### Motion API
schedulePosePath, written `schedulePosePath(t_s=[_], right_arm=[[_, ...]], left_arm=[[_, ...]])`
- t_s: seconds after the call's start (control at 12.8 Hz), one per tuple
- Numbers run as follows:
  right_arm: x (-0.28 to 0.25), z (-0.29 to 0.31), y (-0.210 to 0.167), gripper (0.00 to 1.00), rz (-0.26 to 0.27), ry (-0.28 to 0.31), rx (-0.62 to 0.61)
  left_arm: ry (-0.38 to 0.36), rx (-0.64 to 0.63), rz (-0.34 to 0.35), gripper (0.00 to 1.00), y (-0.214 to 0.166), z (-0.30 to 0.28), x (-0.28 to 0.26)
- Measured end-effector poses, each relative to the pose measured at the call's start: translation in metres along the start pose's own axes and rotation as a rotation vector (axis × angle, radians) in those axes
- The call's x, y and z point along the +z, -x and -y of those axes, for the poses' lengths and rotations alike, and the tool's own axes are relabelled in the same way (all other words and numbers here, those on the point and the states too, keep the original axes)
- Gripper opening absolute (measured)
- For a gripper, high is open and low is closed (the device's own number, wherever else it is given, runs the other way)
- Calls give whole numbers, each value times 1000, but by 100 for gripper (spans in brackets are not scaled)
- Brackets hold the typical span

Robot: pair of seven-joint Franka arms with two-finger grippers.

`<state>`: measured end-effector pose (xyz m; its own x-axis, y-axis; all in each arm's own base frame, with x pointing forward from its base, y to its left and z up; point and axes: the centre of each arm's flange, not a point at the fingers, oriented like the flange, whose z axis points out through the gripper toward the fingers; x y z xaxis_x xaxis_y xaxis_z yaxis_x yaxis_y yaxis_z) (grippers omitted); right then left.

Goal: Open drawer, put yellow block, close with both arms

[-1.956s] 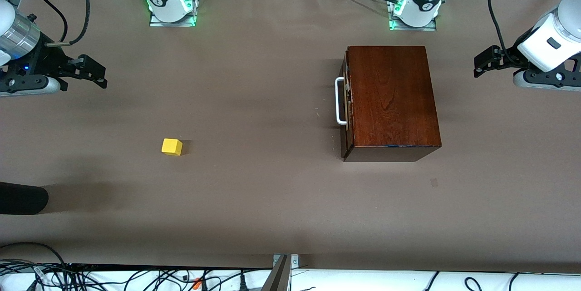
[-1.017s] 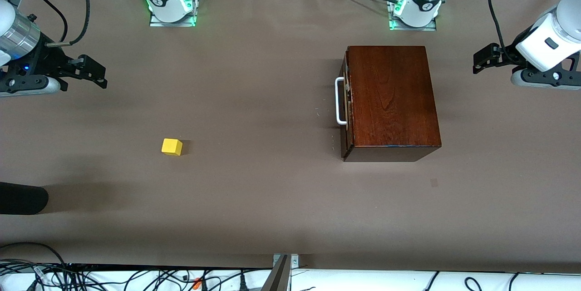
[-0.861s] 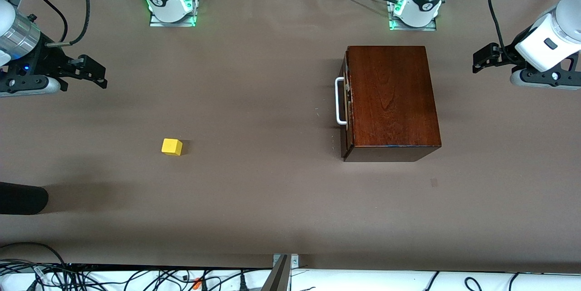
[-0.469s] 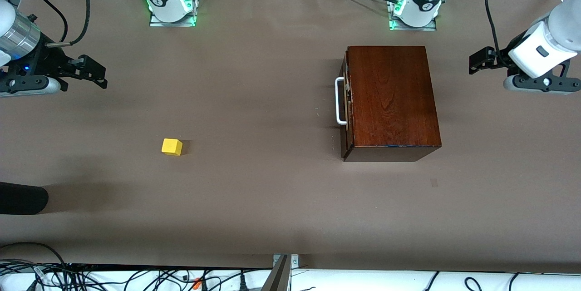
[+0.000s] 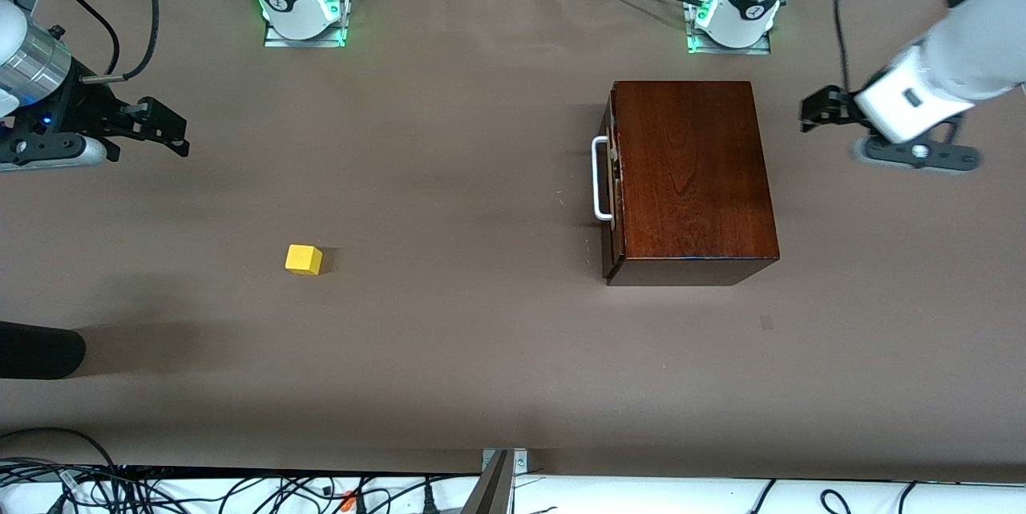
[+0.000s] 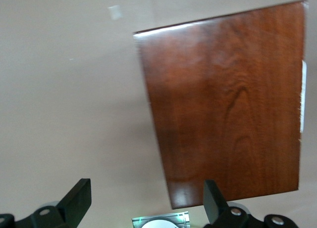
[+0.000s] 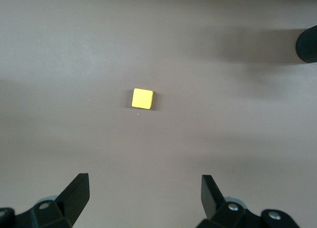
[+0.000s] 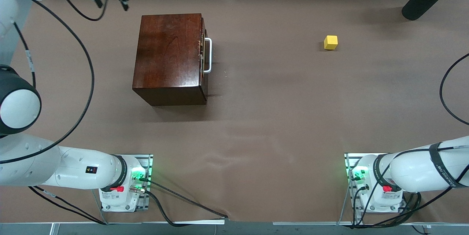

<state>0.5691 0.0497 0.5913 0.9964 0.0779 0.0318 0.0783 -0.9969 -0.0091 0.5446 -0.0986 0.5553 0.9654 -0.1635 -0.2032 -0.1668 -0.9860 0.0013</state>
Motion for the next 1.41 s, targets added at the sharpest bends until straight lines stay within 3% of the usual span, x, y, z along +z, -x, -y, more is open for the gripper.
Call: schedulePosePath(t_s=[0.7, 0.86, 1.1, 1.41], right_arm=[[0, 0, 0, 100, 1, 0, 0], [0, 0, 0, 100, 1, 0, 0], [1, 0, 0, 100, 1, 0, 0], [1, 0, 0, 100, 1, 0, 0]], left_arm=[[5, -166, -15, 100, -33, -218, 86], [-46, -150, -54, 100, -30, -278, 120], [-192, -83, -109, 100, -18, -347, 181], [-260, -103, -156, 100, -29, -364, 229]])
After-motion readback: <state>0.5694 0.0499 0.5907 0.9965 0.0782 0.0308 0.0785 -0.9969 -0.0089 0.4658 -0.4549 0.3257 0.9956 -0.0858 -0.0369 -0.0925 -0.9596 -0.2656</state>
